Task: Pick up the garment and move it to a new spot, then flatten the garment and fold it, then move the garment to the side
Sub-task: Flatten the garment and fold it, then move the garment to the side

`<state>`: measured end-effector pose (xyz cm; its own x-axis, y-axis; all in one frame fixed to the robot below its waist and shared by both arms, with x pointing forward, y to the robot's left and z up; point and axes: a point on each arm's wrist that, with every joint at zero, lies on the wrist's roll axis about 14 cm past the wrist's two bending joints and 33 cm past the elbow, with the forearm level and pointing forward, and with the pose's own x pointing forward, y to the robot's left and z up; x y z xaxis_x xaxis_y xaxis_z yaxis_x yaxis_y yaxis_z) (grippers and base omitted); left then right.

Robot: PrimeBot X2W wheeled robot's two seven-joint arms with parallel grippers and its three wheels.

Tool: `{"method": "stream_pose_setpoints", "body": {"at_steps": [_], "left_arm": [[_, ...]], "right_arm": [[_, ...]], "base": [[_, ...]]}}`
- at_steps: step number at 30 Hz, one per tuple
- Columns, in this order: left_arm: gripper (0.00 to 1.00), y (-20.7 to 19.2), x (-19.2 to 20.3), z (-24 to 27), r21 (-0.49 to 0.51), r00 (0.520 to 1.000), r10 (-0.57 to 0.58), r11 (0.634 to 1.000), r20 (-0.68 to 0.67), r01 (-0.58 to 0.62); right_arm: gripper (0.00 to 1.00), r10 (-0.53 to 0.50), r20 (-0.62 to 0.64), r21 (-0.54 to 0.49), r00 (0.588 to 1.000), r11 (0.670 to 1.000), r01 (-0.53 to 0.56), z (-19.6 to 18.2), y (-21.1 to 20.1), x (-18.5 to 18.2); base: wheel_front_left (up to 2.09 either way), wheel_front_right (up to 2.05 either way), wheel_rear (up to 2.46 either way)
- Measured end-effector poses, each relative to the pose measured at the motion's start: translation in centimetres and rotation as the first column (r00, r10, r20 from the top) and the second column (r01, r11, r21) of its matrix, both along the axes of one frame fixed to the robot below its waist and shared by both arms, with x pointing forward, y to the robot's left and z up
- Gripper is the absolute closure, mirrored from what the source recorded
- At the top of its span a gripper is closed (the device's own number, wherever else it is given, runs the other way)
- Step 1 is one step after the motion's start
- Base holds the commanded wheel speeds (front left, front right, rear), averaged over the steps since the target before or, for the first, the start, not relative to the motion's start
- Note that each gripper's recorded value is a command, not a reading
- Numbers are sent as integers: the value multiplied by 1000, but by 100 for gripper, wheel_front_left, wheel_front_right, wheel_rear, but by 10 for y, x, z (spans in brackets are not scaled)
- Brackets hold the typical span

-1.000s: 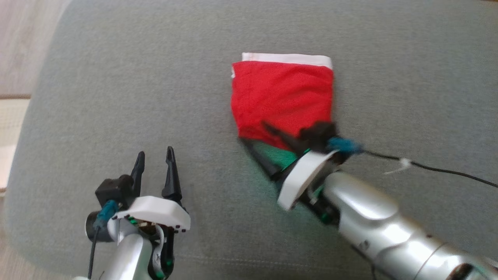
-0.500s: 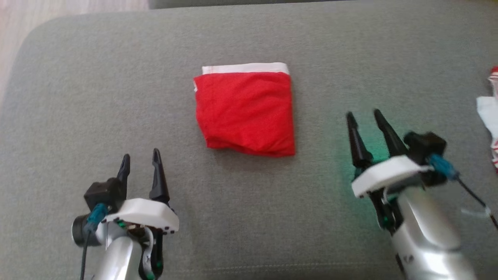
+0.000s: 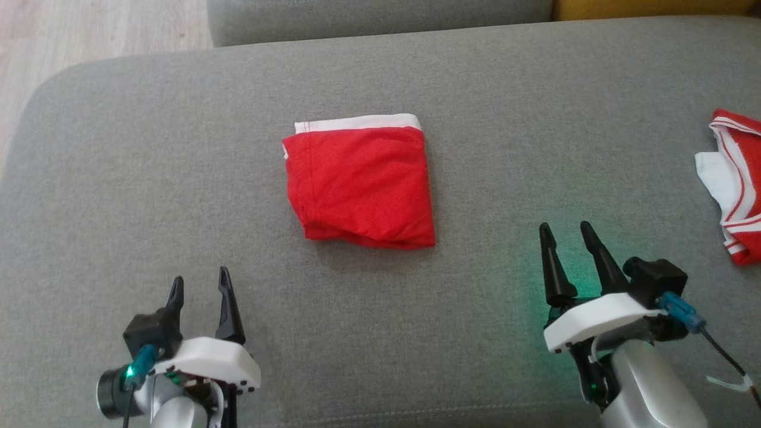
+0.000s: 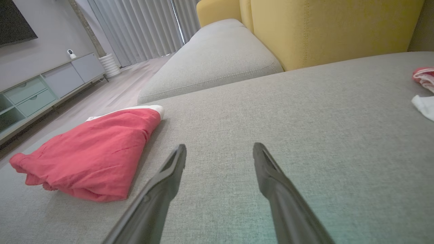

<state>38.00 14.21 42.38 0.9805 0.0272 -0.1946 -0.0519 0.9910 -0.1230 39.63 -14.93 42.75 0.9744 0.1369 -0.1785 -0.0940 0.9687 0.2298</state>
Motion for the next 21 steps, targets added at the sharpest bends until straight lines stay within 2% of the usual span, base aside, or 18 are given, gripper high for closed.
{"method": "stream_pose_setpoints", "body": {"at_steps": [12, 21], "left_arm": [[0, 2, -5, -10, 2, 999, 3, 1000, -32, -3], [0, 7, -5, -10, 2, 999, 8, 1000, -32, -8]], "right_arm": [[0, 67, -26, 8, 997, 998, -67, -10, 23, 8], [0, 258, -27, 13, 966, 966, -258, -5, 92, 68]], "base": [[0, 0, 0], [0, 0, 0]]}}
